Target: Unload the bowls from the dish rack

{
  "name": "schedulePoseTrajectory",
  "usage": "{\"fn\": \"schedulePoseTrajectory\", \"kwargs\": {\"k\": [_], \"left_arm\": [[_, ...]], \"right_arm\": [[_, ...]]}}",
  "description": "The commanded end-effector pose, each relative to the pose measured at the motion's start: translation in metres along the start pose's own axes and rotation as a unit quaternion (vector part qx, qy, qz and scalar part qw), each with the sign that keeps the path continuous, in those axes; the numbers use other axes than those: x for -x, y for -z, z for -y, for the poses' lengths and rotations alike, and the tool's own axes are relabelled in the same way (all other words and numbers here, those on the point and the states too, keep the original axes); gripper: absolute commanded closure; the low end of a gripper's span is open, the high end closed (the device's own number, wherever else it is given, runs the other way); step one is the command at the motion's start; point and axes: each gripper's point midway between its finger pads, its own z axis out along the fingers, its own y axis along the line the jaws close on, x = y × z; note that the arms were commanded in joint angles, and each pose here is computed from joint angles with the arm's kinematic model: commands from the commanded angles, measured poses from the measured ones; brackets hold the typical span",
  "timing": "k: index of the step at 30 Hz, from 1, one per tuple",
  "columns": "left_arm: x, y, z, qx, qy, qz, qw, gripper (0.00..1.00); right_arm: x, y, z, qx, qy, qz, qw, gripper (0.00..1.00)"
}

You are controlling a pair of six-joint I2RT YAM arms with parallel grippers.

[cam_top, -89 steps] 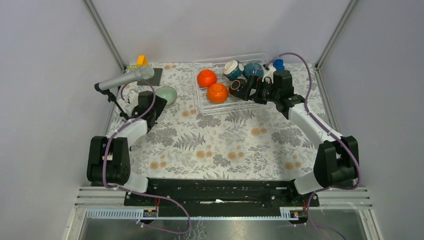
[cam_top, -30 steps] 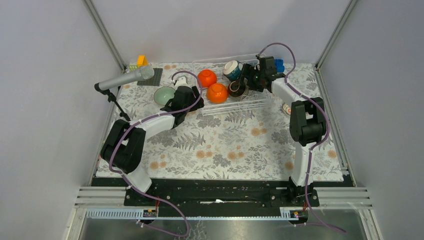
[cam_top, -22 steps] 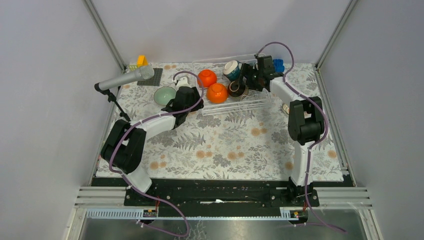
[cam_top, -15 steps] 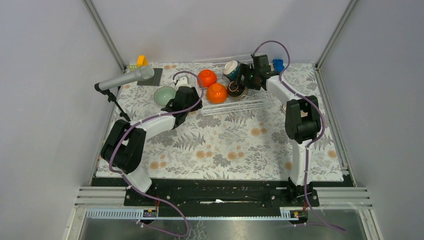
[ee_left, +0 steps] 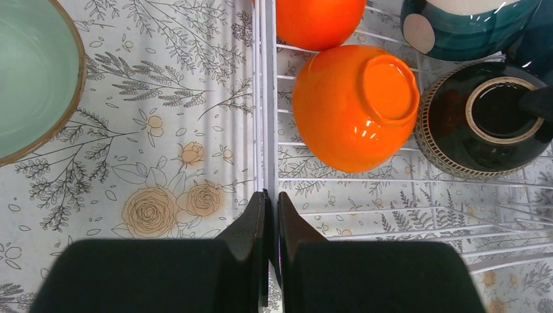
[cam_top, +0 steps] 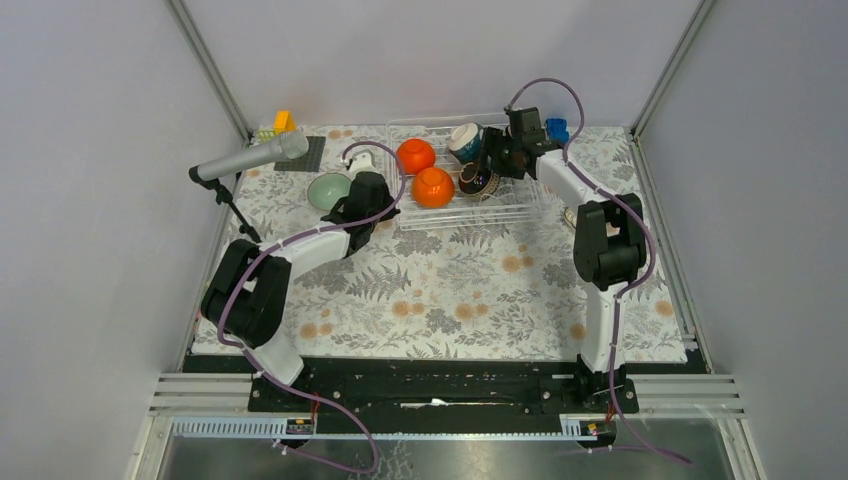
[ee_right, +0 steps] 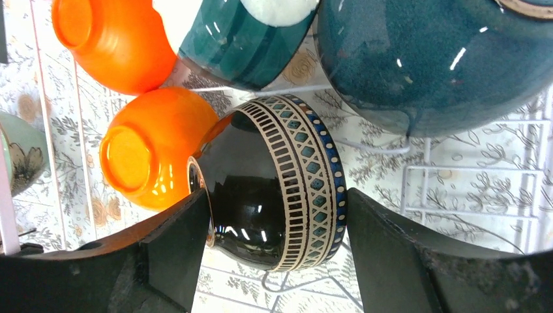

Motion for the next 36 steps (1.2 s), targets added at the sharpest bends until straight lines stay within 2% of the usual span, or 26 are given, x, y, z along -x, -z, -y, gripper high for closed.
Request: {"fn": "schedulePoseTrajectory", "kwargs": {"k": [1, 3, 4, 6, 9, 11, 16, 20, 25, 31, 36], "left_arm": [[0.018, 0.011, 0.014, -0.027, -0.032, 0.023, 0.999, 1.00], [0.018, 0.011, 0.013, -0.026, -0.038, 0.021, 0.999, 0.96], [0.018, 0.010, 0.014, -0.026, -0.040, 0.018, 0.999, 0.85], [0.019, 0.010, 0.015, -0.023, -0.044, 0.011, 0.999, 0.72], [0.025, 0.014, 0.016, -0.021, -0.042, 0.014, 0.999, 0.60], [0.030, 0.019, 0.017, -0.025, -0.036, 0.025, 0.999, 0.46], [0.041, 0.035, 0.018, -0.032, -0.026, 0.043, 0.998, 0.25], [0.049, 0.051, 0.021, -0.038, -0.022, 0.046, 0.998, 0.14], [0.064, 0.081, 0.044, -0.100, -0.015, 0.051, 0.994, 0.08], [0.082, 0.116, 0.074, -0.202, 0.033, 0.084, 0.975, 0.02], [0.081, 0.130, 0.100, -0.288, 0.071, 0.063, 0.953, 0.01]], "right_arm": [[0.034, 0.045, -0.020, 0.007, 0.025, 0.052, 0.998, 0.44], [0.038, 0.051, -0.024, 0.014, 0.025, 0.057, 0.998, 0.44], [0.040, 0.054, -0.027, 0.018, 0.025, 0.059, 0.998, 0.44], [0.044, 0.061, -0.032, 0.026, 0.026, 0.064, 0.997, 0.44], [0.053, 0.074, -0.040, 0.037, 0.027, 0.076, 0.996, 0.45], [0.057, 0.079, -0.044, 0.045, 0.027, 0.082, 0.995, 0.46], [0.060, 0.085, -0.053, 0.080, 0.003, 0.073, 0.994, 0.47], [0.058, 0.087, -0.061, 0.126, -0.024, 0.065, 0.990, 0.48], [0.065, 0.101, -0.080, 0.217, -0.066, 0.055, 0.972, 0.50], [0.065, 0.123, -0.106, 0.300, -0.095, 0.048, 0.948, 0.52], [0.057, 0.138, -0.119, 0.352, -0.122, 0.030, 0.928, 0.54]]}}
